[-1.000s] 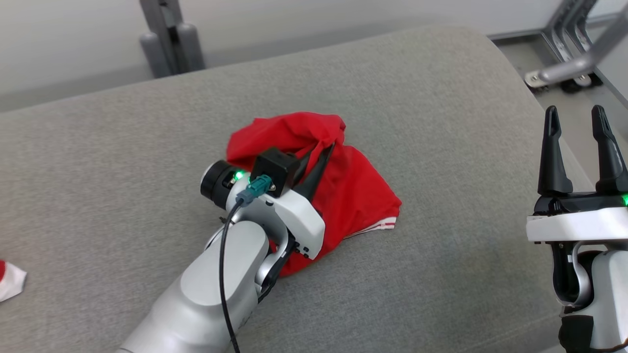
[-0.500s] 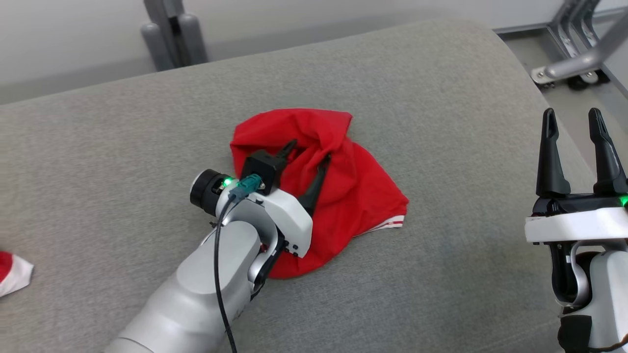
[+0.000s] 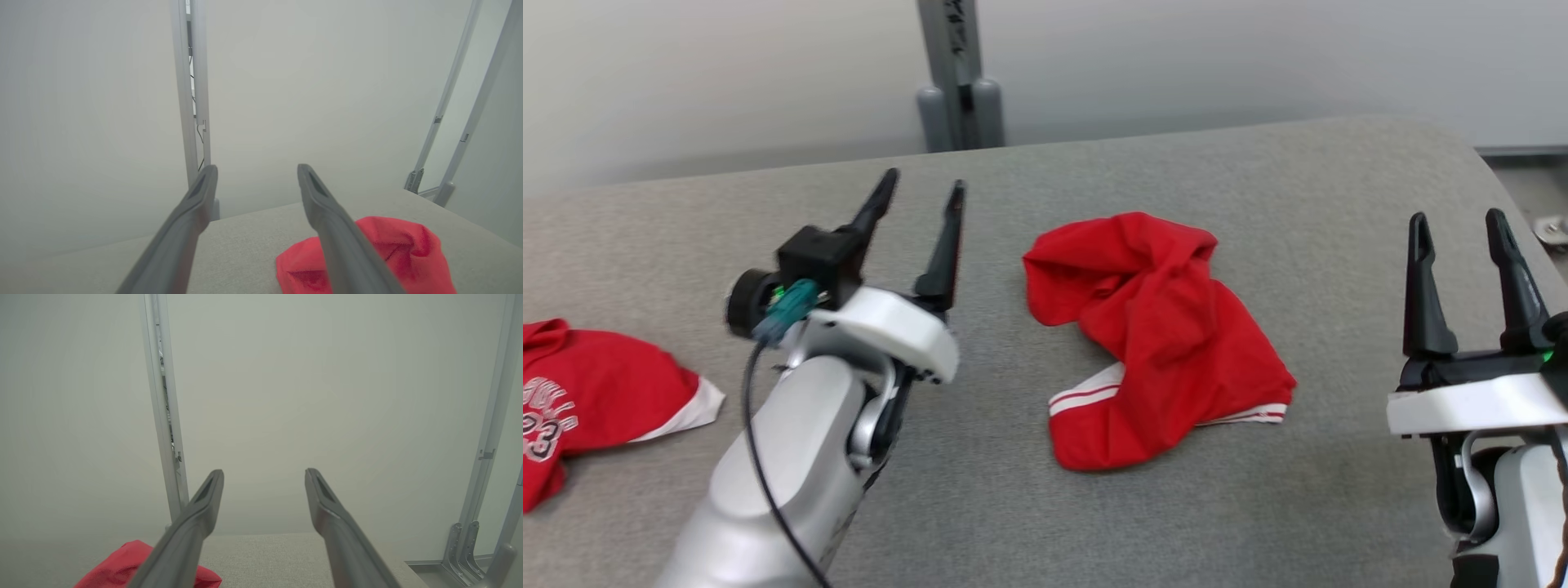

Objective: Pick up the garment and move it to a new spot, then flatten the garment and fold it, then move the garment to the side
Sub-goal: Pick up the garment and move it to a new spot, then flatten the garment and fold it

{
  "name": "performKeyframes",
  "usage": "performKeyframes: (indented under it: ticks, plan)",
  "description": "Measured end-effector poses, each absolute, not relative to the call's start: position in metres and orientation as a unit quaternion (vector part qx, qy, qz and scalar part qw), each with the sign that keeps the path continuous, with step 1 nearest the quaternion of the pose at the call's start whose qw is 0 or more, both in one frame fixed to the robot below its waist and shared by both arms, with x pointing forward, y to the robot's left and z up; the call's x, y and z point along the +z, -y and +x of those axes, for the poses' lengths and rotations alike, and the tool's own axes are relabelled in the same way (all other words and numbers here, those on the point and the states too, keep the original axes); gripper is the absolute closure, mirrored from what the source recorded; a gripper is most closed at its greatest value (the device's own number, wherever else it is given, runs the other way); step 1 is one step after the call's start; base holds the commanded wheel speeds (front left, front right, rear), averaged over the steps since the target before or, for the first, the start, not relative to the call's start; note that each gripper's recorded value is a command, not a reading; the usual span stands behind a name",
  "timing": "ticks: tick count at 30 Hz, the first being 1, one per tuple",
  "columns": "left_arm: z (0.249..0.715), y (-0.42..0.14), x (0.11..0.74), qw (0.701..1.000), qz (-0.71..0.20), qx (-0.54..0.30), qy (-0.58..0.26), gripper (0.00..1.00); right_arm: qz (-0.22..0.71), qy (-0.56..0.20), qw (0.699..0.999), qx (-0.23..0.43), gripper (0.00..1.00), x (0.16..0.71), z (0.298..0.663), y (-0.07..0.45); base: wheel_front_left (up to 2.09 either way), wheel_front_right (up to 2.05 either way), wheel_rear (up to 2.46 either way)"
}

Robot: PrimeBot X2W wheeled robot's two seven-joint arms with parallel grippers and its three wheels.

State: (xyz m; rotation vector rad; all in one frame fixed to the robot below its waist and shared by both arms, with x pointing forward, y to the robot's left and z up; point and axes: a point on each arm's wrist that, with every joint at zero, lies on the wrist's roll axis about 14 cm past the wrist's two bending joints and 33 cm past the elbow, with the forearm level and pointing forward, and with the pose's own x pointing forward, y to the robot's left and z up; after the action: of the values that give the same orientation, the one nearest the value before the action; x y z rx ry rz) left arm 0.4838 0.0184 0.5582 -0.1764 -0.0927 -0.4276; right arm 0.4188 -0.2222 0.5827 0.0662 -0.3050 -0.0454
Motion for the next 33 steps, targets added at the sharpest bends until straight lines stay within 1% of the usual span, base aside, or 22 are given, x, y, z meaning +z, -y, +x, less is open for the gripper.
performKeyframes:
  ticks: [4,7,11,15,19,29,31,33]
  plan:
    - [0.470,-0.075,0.568,0.984,-0.070,-0.143,0.082,0.00,0.036,0.151,0.988,0.003,0.00,0.582,0.419,0.203,0.00,0.00,0.00]
    - [0.449,-0.110,0.555,0.991,-0.066,-0.092,0.077,0.00,0.039,0.150,0.988,0.021,0.00,0.582,0.418,0.190,0.00,0.00,0.00]
    - [0.421,-0.139,0.539,0.995,-0.064,-0.047,0.068,0.00,0.040,0.145,0.988,0.037,0.00,0.579,0.412,0.178,0.00,0.00,0.00]
    - [0.394,-0.150,0.515,0.996,-0.073,-0.023,0.042,0.00,0.047,0.140,0.988,0.054,0.00,0.576,0.407,0.166,0.00,0.00,0.00]
    - [0.379,-0.163,0.506,0.996,-0.088,0.002,0.033,0.00,0.047,0.133,0.988,0.061,0.00,0.570,0.404,0.161,0.00,0.00,0.00]
    - [0.374,-0.171,0.506,0.995,-0.089,0.012,0.037,0.00,0.046,0.129,0.988,0.069,0.00,0.568,0.402,0.156,0.00,0.00,0.00]
    - [0.374,-0.170,0.506,0.995,-0.091,0.010,0.036,0.00,0.049,0.126,0.987,0.080,0.00,0.567,0.402,0.148,0.00,0.00,0.00]
    - [0.374,-0.168,0.504,0.995,-0.092,0.009,0.034,0.00,0.056,0.115,0.985,0.117,0.00,0.560,0.400,0.125,0.00,0.00,0.00]
